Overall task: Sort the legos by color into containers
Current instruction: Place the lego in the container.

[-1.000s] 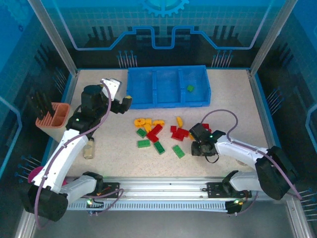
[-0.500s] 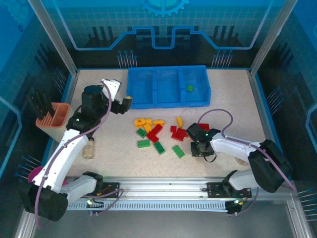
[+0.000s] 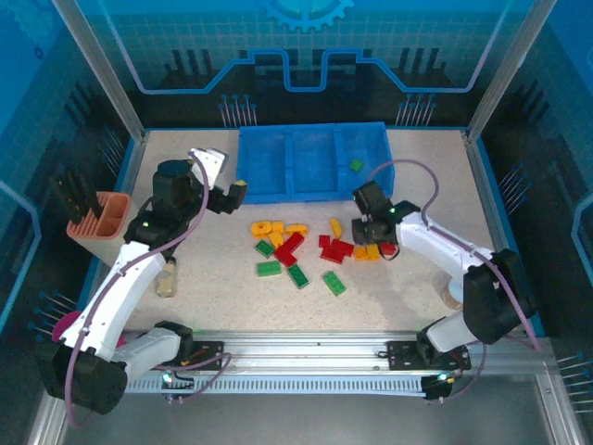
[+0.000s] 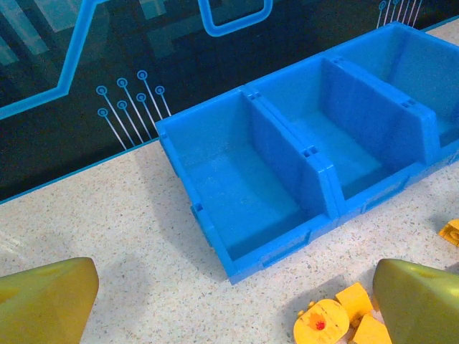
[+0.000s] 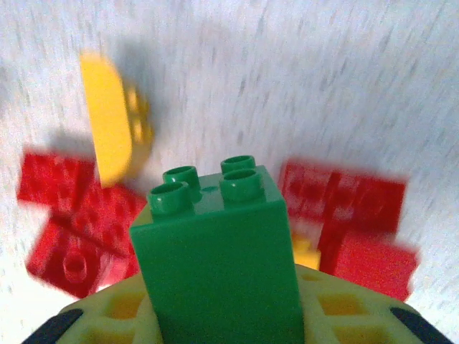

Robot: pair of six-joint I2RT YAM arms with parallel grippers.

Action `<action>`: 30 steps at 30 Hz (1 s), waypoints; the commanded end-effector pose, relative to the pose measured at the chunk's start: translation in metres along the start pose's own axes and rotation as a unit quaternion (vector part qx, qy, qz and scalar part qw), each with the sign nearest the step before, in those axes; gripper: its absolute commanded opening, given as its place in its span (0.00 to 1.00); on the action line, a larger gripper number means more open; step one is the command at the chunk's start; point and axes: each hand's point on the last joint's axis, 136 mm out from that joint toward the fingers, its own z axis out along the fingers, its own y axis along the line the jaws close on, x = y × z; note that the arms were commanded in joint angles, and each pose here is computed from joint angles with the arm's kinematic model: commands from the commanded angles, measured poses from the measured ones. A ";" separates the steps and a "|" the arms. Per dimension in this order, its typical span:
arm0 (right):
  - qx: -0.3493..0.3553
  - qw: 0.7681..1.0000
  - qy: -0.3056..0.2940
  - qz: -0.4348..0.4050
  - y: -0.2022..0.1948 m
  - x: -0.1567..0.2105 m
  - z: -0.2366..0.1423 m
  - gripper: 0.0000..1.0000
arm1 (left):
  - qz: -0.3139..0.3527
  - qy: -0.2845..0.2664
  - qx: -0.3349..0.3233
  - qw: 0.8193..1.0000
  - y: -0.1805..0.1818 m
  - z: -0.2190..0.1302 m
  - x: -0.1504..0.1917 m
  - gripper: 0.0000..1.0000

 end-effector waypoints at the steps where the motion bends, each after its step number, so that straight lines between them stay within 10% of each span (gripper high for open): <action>1: 0.011 0.998 -0.032 -0.047 -0.013 -0.048 0.007 0.31 | 0.012 -0.009 0.007 1.000 -0.004 -0.003 -0.002 1.00; 16: 0.047 0.993 -0.087 -0.064 -0.033 -0.212 0.097 0.32 | 0.022 -0.030 0.004 0.999 -0.003 -0.017 -0.018 1.00; 30: 0.053 0.993 -0.099 -0.044 -0.047 -0.252 0.124 0.39 | 0.021 -0.042 0.012 0.999 -0.006 -0.026 -0.026 0.99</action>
